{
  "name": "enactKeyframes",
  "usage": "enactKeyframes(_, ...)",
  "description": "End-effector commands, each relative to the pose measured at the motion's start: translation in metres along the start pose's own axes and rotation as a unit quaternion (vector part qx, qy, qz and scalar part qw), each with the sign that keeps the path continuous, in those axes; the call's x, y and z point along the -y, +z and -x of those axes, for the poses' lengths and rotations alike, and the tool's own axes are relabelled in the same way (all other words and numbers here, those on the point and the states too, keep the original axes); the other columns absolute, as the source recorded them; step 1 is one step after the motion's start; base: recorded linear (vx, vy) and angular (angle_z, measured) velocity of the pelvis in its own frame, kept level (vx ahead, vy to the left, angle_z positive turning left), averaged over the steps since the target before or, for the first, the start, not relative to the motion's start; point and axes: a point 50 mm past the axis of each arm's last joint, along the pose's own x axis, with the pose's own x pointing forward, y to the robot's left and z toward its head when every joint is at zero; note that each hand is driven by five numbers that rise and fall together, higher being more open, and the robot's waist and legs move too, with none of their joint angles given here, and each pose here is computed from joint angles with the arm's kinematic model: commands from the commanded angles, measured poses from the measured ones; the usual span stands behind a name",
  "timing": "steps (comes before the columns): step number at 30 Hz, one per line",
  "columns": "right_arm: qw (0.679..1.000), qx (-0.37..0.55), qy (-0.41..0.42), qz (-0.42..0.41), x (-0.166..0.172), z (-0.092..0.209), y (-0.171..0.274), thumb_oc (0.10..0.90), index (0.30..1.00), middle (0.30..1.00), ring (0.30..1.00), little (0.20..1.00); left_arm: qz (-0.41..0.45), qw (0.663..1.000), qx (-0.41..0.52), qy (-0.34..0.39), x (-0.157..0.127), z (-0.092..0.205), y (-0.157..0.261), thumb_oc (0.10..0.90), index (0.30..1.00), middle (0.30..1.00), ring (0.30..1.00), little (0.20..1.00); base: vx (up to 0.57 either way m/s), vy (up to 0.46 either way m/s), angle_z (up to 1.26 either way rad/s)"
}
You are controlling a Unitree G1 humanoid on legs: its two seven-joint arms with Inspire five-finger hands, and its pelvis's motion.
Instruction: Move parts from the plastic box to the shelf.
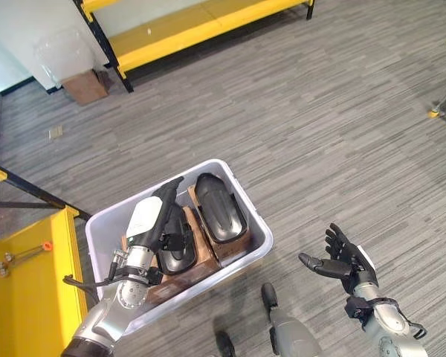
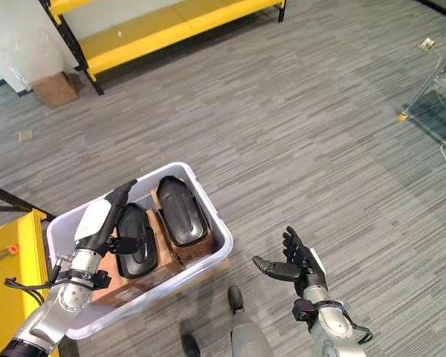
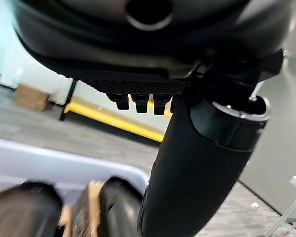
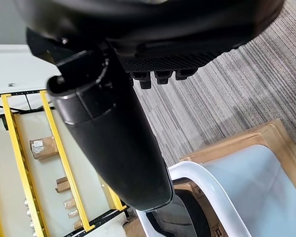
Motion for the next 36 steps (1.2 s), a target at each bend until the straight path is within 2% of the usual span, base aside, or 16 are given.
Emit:
enactKeyframes(1,0.988,0.152,0.036,0.013,-0.016,-0.014,0.056,0.900,1.000,1.000,1.000,1.000,-0.027,0.995,0.048,0.086,-0.037,-0.023,0.012,0.900,1.000,1.000,1.000,1.000,-0.04,-0.006,0.01)
enactKeyframes(8,0.987,0.161,0.016,0.009,-0.012,-0.013,0.059,0.900,1.000,1.000,1.000,1.000,-0.035,0.988,0.015,0.152,-0.046,-0.016,-0.001,0.900,1.000,1.000,1.000,1.000,-0.07,-0.029,0.01)
enactKeyframes(18,0.985,0.173,0.025,0.003,-0.021,-0.019,0.062,0.900,1.000,1.000,1.000,1.000,-0.068,0.990,-0.001,0.124,-0.032,-0.013,-0.008,0.900,1.000,1.000,1.000,1.000,-0.06,-0.022,0.01)
enactKeyframes(36,0.985,0.168,0.048,0.005,-0.034,-0.027,0.055,0.900,1.000,1.000,1.000,1.000,-0.171,0.985,-0.029,0.026,0.018,-0.016,-0.030,0.900,1.000,1.000,1.000,1.000,-0.01,0.000,0.00)
